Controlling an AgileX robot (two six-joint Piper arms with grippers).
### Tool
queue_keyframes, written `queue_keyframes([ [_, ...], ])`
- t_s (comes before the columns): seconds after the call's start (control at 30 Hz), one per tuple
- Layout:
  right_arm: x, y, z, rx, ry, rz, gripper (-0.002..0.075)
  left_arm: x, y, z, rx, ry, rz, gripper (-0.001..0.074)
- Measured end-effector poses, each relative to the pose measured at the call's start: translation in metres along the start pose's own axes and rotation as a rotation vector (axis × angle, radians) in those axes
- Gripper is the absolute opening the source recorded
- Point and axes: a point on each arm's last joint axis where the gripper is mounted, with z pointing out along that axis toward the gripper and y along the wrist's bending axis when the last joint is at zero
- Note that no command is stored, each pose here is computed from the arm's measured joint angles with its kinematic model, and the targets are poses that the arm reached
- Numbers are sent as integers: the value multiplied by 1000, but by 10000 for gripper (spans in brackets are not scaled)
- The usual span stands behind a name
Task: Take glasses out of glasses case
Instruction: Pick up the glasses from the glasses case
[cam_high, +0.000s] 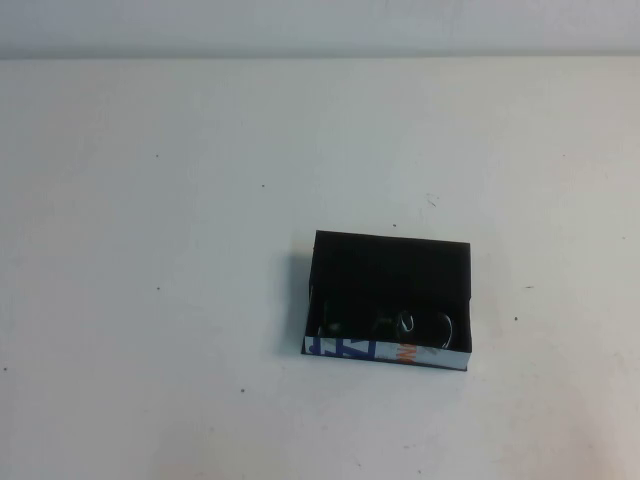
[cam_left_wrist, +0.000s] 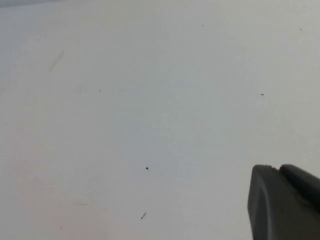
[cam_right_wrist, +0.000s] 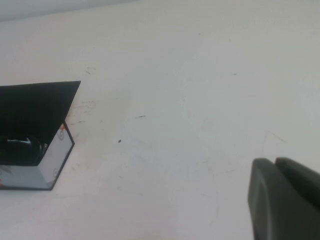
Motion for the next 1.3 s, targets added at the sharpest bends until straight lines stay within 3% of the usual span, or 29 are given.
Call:
queue_keyframes([
  [1.07,0,0,0,-1,2,5,-18,0,0,0,0,0,0,-4],
  [1.2,0,2,0,-23,6,73,-18,0,0,0,0,0,0,-4],
  [1.3,1,7,0,-78,17,249,-18,0,0,0,0,0,0,-4],
])
